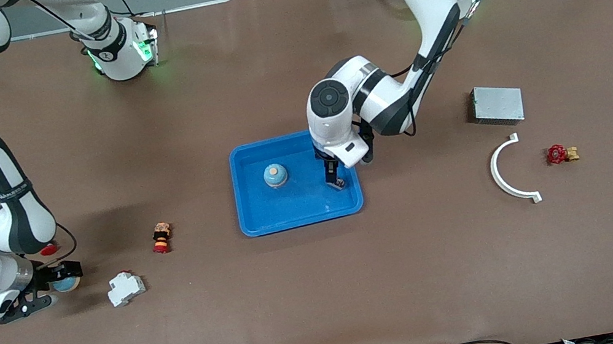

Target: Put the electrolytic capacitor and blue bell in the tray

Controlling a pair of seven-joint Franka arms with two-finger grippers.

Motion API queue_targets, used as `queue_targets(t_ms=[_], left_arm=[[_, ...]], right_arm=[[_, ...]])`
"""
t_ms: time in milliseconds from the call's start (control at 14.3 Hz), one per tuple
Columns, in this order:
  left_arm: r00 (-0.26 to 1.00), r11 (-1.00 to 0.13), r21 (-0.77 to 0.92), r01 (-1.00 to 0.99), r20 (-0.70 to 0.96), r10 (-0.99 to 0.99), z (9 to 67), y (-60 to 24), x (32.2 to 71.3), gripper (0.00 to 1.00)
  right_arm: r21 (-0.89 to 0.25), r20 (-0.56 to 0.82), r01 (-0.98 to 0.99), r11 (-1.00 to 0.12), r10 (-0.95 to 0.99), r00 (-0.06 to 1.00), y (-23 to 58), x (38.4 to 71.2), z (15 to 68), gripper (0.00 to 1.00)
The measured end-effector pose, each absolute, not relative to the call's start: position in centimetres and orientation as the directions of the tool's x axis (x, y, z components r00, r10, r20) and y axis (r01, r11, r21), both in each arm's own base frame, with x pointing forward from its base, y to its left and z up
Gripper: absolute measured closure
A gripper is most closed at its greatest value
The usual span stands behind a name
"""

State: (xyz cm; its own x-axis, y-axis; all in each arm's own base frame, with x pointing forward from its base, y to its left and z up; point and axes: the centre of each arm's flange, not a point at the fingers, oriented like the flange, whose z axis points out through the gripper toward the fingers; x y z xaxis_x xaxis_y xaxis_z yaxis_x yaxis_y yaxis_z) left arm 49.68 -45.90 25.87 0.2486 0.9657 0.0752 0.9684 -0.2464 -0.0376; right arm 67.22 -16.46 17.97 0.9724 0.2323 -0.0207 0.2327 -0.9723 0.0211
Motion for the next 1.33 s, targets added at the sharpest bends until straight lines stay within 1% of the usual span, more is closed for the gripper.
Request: queue_targets(t_ms=[70, 210, 420, 631, 771, 841, 981, 1121, 1331], left_arm=[[0.299, -0.295, -0.057, 0.954, 0.12, 0.946, 27.5, -45.1, 50.5, 0.0], [0.397, -0.387, -0.087, 0.918, 0.148, 0.906, 31.8, -42.9, 53.3, 0.0], [0.526, -0.521, -0.072, 0.85, 0.141, 0.839, 38.3, -37.7, 58.0, 0.0], [0.689, -0.688, -0.036, 0.724, 0.078, 0.721, 44.0, -31.3, 61.3, 0.0], [0.79, -0.789, -0.055, 0.612, 0.065, 0.609, 46.3, -27.5, 62.1, 0.0], [0.825, -0.821, -0.077, 0.565, 0.056, 0.563, 47.0, -26.0, 62.1, 0.0], [0.849, -0.844, -0.092, 0.529, 0.055, 0.526, 48.4, -24.0, 62.2, 0.0], [0.852, -0.848, -0.088, 0.523, 0.069, 0.518, 50.3, -22.2, 62.2, 0.0], [0.855, -0.854, -0.07, 0.516, 0.104, 0.508, 53.7, -19.8, 61.9, 0.0]], right_arm=[[0.021, -0.022, 0.233, -0.972, 0.233, 0.972, -16.5, 67.2, 17.9, 0.0], [0.019, -0.024, 0.233, -0.972, 0.233, 0.972, -16.4, 67.1, 17.8, 0.03], [0.019, -0.024, 0.233, -0.972, 0.233, 0.972, -16.4, 67.1, 17.8, 0.33], [0.007, -0.043, 0.232, -0.973, 0.231, 0.972, -16.2, 67.0, 17.8, 0.34], [-0.022, -0.075, 0.206, -0.978, 0.208, 0.975, -15.2, 67.2, 18.4, 0.34], [-0.035, -0.095, 0.179, -0.983, 0.182, 0.979, -14.1, 67.4, 19.5, 0.34], [-0.046, -0.146, 0.11, -0.993, 0.116, 0.982, -11.0, 67.6, 23.6, 0.34], [-0.051, -0.174, 0.027, -0.998, 0.035, 0.984, -6.6, 67.5, 29.0, 0.34], [-0.109, -0.187, -0.07, -0.992, -0.049, 0.981, -0.3, 66.7, 34.8, 0.34]])
